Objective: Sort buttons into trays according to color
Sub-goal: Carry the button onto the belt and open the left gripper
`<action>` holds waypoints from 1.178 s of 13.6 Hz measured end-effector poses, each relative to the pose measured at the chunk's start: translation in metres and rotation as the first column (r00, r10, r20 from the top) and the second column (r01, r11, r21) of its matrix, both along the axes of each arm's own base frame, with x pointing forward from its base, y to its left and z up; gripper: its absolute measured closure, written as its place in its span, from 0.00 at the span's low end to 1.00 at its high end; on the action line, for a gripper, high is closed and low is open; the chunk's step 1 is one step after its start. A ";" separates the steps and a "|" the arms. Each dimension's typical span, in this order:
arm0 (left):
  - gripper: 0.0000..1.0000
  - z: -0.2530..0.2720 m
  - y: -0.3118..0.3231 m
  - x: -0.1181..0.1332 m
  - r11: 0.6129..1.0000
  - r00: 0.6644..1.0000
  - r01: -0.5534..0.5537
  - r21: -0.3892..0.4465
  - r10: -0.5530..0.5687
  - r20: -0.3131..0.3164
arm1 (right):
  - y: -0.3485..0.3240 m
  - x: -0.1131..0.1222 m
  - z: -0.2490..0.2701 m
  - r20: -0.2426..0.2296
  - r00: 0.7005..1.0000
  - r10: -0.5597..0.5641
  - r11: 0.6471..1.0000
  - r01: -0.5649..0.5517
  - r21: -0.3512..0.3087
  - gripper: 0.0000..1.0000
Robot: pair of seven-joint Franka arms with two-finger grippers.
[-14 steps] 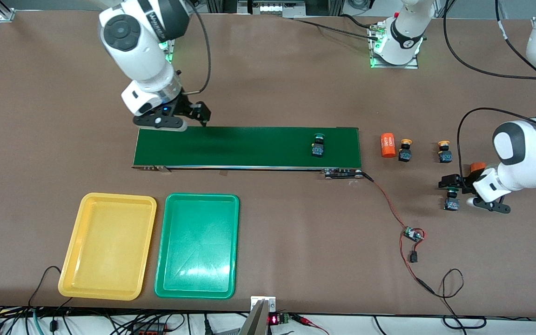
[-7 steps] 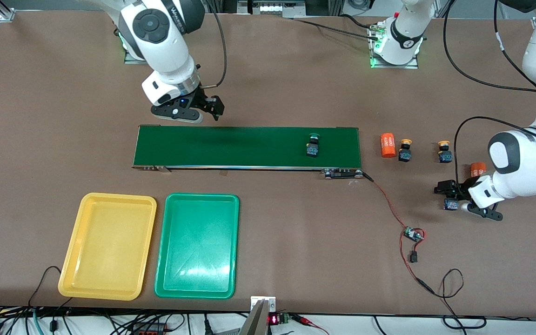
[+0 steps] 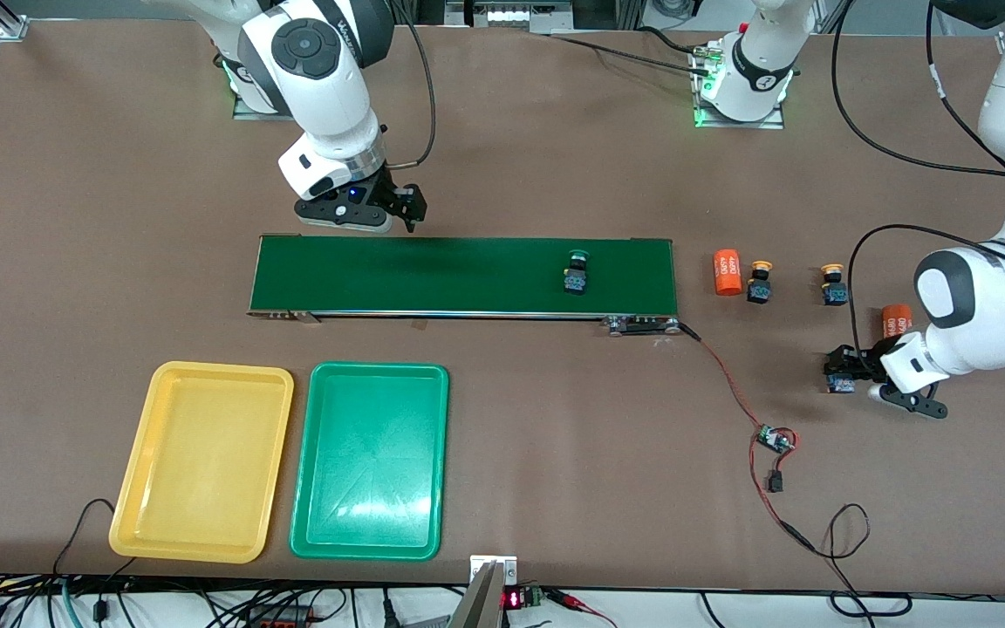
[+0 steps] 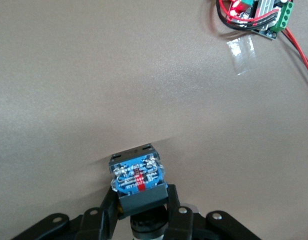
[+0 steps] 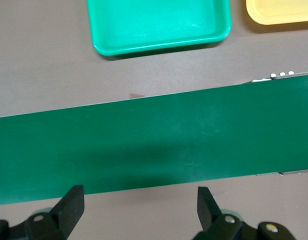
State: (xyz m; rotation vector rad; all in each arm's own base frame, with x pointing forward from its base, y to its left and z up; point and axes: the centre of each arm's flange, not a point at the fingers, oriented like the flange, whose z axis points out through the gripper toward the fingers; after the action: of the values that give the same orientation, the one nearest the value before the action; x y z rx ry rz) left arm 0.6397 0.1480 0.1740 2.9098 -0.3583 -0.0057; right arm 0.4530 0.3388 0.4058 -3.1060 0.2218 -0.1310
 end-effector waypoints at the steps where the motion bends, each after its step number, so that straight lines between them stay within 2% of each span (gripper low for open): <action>1: 0.59 0.003 -0.002 0.001 1.000 1.000 0.007 0.001 -0.007 0.004 | 0.000 0.000 0.000 0.002 1.000 0.000 1.000 0.000 0.002 0.00; 4: 0.59 0.044 -0.038 0.005 0.996 0.995 0.092 0.005 -0.092 -0.032 | 0.000 0.001 -0.002 0.002 1.000 0.000 1.000 0.000 0.002 0.00; 6: 0.59 0.088 -0.089 0.004 0.983 0.982 0.179 0.025 -0.178 -0.059 | 0.000 0.001 -0.002 0.002 1.000 0.000 1.000 0.000 0.002 0.00; 8: 0.59 0.122 -0.150 -0.008 0.970 0.971 0.234 0.057 -0.231 -0.065 | 0.000 0.001 -0.002 0.002 1.000 -0.001 1.000 0.001 0.001 0.00; 10: 0.59 0.138 -0.208 -0.026 0.972 0.973 0.222 0.082 -0.216 -0.079 | 0.000 0.001 -0.003 0.001 1.000 -0.001 1.000 0.001 0.001 0.00; 16: 0.59 0.140 -0.358 -0.082 0.989 0.990 0.060 0.133 -0.042 -0.135 | -0.001 0.002 -0.003 0.002 1.000 -0.003 1.000 0.003 0.001 0.00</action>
State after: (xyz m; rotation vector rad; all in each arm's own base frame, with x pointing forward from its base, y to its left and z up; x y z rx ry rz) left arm 0.5581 -0.2102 0.3142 3.0129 -0.4257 -0.2394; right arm 0.4554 0.3378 0.4029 -3.1040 0.2270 -0.1339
